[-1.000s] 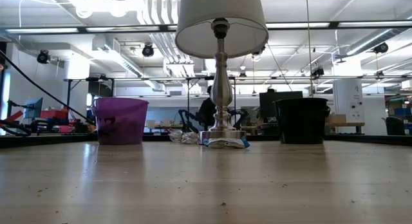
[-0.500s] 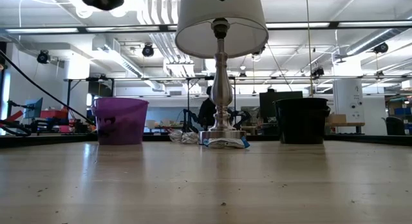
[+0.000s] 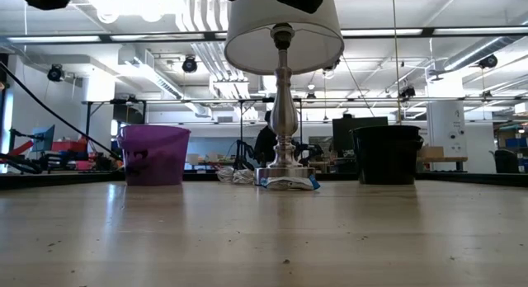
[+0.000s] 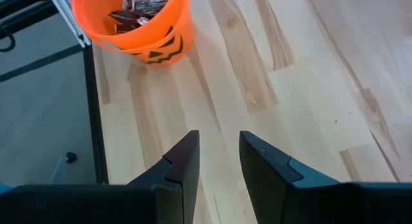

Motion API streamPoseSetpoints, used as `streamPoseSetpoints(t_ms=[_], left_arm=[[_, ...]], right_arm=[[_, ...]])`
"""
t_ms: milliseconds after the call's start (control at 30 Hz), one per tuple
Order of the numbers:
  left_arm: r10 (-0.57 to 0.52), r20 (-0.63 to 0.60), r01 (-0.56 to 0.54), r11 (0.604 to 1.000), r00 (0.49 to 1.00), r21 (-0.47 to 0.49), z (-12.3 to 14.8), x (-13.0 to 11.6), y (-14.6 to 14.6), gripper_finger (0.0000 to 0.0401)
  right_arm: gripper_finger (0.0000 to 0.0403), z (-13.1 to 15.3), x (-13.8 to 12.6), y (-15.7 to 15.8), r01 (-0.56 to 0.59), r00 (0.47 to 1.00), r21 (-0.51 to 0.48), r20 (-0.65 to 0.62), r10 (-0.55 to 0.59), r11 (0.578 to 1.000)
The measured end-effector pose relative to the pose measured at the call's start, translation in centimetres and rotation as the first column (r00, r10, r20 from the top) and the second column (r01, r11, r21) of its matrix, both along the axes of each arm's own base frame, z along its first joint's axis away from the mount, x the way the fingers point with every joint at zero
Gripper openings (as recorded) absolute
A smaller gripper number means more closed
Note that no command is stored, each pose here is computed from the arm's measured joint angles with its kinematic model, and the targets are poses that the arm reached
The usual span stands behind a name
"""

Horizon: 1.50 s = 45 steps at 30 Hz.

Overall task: Sort candy
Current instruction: Put the black chocolate into the orange bucket, then put the white chocolate into the black bin

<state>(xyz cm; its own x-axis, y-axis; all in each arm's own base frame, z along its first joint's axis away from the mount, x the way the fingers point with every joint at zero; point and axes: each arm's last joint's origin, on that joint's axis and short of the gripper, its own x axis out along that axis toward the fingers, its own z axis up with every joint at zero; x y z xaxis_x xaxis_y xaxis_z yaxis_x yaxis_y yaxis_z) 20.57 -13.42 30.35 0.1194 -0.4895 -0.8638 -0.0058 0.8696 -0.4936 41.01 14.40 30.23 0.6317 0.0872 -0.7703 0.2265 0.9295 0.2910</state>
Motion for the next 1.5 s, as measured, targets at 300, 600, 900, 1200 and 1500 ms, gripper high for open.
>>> streamPoseSetpoints(t_ms=[300,600,900,1200,1500], left_arm=[[-0.006,0.0,0.006,1.0,1.0,0.0,0.0,-0.1,-0.1,0.0004],[-0.005,-0.008,0.005,1.0,1.0,0.006,0.0,-0.2,-0.1,0.0052],[-0.019,0.021,0.017,0.996,1.0,0.086,-0.2,-0.3,0.2,0.0122],[0.058,0.012,-0.055,0.833,0.998,0.55,-0.8,-1.3,3.6,0.0125],[0.053,0.004,-0.044,0.79,0.999,0.611,-0.7,-0.3,6.6,0.0119]], right_arm=[[0.0101,0.0,0.2,-0.5,0.012,1.0,0.001,-0.002,-0.012,1.0],[0.0122,0.0,0.2,-0.6,0.012,1.0,0.0,-0.002,-0.012,1.0],[0.0151,-0.1,0.2,-0.6,0.005,1.0,-0.007,-0.001,-0.005,1.0],[0.0153,-0.5,0.6,-3.7,-0.007,0.998,-0.089,-0.058,0.002,0.996],[0.0145,-2.0,0.0,-6.8,0.01,0.976,-0.148,-0.215,-0.042,0.989]])
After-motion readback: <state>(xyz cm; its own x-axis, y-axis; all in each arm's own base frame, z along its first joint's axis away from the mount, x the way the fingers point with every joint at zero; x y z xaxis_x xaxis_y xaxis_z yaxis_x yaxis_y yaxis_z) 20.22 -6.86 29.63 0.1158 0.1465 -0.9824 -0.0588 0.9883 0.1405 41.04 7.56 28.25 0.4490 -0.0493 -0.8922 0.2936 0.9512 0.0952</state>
